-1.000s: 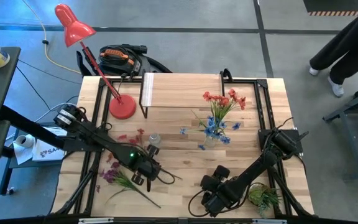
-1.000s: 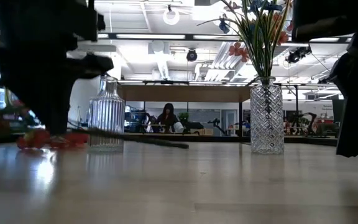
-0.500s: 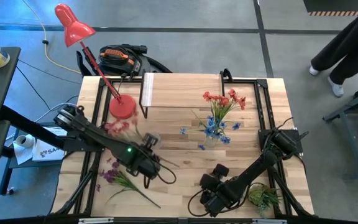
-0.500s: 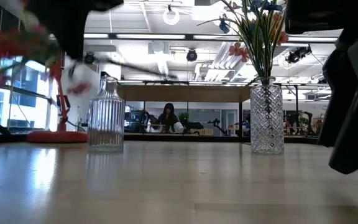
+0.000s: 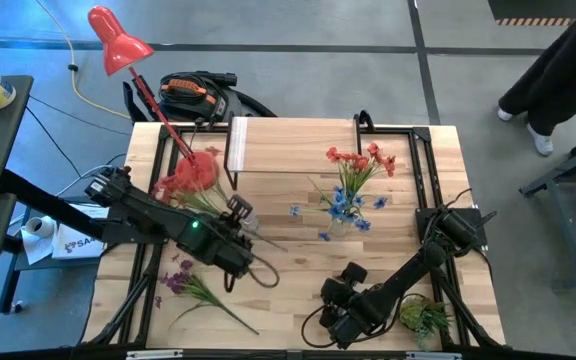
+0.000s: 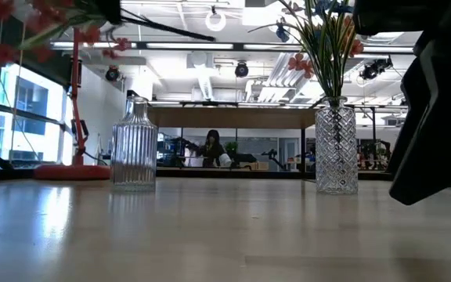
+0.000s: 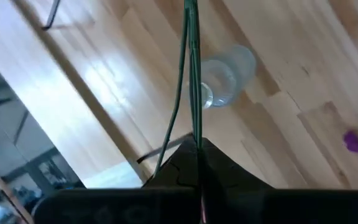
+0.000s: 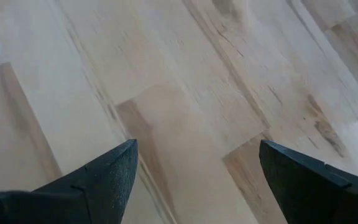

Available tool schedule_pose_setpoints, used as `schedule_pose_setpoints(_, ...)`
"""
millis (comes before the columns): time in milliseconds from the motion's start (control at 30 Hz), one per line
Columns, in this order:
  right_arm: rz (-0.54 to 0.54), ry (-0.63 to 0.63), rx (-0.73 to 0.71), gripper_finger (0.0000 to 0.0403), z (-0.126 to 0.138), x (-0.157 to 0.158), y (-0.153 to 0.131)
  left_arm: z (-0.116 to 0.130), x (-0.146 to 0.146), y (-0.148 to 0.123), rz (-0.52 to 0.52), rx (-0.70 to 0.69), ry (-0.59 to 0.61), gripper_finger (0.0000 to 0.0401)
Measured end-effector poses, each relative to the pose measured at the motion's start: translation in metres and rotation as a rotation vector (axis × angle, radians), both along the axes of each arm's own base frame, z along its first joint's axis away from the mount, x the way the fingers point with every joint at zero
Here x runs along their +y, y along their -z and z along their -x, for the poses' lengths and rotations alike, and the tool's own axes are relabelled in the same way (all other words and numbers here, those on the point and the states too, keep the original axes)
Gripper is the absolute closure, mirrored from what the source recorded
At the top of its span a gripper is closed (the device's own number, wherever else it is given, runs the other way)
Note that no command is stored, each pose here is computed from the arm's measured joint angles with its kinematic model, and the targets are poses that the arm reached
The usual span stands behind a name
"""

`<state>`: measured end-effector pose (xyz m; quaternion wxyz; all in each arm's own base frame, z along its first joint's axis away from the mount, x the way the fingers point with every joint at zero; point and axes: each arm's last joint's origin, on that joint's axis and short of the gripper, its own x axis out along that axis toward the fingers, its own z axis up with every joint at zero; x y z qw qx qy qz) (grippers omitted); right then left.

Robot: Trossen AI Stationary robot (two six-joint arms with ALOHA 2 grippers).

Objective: Pick and place flowers into a vace then onto a shelf
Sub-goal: Put the orange flowers into the left transparent flower vase

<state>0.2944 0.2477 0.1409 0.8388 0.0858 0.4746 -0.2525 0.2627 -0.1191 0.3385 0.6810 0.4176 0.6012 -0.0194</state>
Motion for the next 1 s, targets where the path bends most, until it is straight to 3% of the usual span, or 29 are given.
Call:
schedule_pose_setpoints(100, -0.004, 0.004, -0.008, 0.0077, 0.0, 0.0, 0.0, -0.007, 0.003, -0.001, 0.086, -0.084, -0.074, 0.0372)
schedule_pose_setpoints(300, 0.009, 0.018, -0.03, 0.0078, -0.001, 0.0, -0.001, -0.024, -0.01, -0.015, 0.411, -0.337, -0.139, 0.0367)
schedule_pose_setpoints(500, 0.006, 0.018, -0.03, 0.0078, -0.001, 0.0, 0.0, -0.035, -0.016, -0.027, 0.722, -0.477, -0.266, 0.0372)
schedule_pose_setpoints(600, 0.005, 0.015, -0.031, 0.0078, 0.0, 0.001, 0.0, -0.039, -0.018, -0.029, 0.861, -0.477, -0.306, 0.0368)
schedule_pose_setpoints(767, -0.006, -0.002, -0.021, 0.0078, 0.004, 0.006, 0.0, -0.046, -0.021, -0.027, 0.98, -0.479, -0.277, 0.0367)
schedule_pose_setpoints(1000, -0.056, 0.016, -0.02, 0.0078, 0.016, 0.018, 0.0, -0.041, -0.027, 0.006, 1.116, -0.215, -0.293, 0.0374)
